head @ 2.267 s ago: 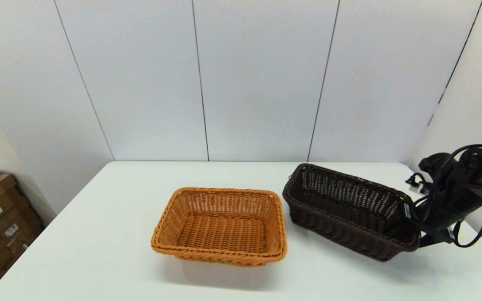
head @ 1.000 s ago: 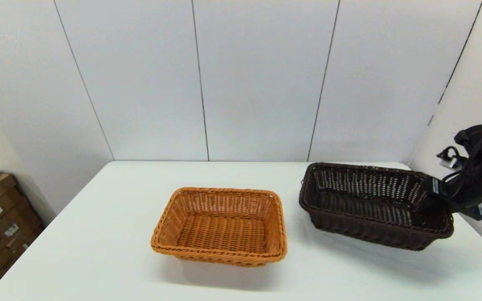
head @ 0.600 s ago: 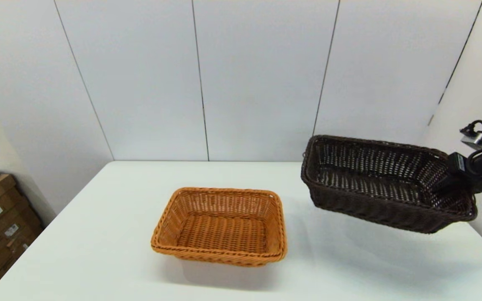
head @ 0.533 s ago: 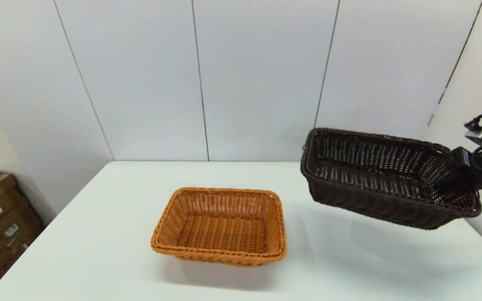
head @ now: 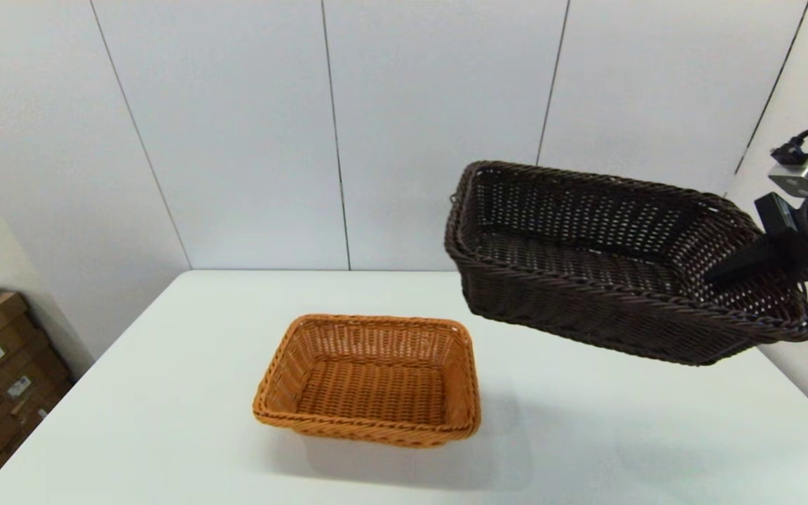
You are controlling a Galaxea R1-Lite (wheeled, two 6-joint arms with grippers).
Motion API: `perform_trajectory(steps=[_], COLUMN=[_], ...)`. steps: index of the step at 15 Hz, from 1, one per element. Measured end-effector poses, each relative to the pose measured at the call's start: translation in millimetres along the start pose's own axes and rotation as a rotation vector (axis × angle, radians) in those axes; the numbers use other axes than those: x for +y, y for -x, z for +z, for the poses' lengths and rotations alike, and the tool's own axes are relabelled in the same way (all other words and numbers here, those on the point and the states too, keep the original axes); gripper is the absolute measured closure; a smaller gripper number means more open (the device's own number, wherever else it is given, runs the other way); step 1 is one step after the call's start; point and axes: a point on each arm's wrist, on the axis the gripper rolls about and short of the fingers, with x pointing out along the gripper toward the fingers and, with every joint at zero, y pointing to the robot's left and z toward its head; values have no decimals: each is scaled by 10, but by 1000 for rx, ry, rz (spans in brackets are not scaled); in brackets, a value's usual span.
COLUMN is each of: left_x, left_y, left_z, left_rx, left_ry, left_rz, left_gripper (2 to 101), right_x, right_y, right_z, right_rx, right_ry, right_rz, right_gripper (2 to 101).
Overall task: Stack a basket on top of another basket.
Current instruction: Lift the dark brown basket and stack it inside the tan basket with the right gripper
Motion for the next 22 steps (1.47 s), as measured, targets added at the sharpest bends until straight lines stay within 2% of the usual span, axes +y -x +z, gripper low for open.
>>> perform_trajectory(steps=[2, 4, 7, 10, 16, 18, 22], left_x=[0, 0, 0, 0, 0, 0, 0], left_y=[0, 1, 1, 1, 1, 1, 1], left_z=[1, 3, 3, 3, 3, 4, 3], left_rx=[0, -1, -1, -1, -1, -1, -1], left_ry=[0, 0, 0, 0, 0, 0, 0], left_rz=[0, 0, 0, 0, 0, 0, 0], left_gripper=[54, 54, 54, 54, 54, 54, 54], right_x=[311, 628, 1083, 1414, 1784, 1844, 1861], right_y=[-38, -93, -206, -416, -841, -968, -1216], right_z=[-164, -357, -612, -794, -835, -822, -810], right_rx=[32, 50, 29, 30, 17, 27, 67], right_ry=[27, 65, 119, 167, 243, 251, 255], right_rz=[32, 28, 62, 60, 69, 63, 31], right_gripper=[877, 877, 877, 877, 877, 877, 877])
